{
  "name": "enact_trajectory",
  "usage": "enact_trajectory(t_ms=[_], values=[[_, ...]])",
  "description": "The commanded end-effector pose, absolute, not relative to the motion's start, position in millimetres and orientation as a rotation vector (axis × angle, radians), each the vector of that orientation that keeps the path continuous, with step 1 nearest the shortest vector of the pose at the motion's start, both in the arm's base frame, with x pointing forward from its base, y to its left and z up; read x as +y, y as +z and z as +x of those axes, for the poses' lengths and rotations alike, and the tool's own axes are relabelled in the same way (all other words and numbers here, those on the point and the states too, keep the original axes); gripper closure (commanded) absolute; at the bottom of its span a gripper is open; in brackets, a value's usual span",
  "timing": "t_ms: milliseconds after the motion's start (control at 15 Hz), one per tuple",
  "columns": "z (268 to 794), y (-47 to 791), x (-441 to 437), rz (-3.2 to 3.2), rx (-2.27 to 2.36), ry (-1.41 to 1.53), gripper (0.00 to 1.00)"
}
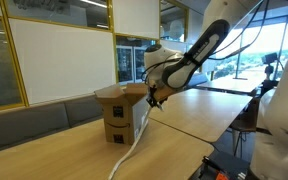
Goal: Put all the objects on the table into the cardboard box.
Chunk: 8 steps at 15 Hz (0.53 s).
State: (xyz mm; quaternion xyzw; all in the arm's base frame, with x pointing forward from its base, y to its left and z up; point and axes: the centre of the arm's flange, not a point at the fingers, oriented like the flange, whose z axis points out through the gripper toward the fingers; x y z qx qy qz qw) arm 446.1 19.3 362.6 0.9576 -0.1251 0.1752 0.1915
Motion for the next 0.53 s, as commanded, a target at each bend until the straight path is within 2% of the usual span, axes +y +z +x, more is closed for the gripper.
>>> enact_trajectory(t_ms=[0, 467], values=[[420, 424, 51, 2.630, -0.391, 0.628, 0.88], [435, 509, 114, 2.535, -0.452, 0.844, 0.88]])
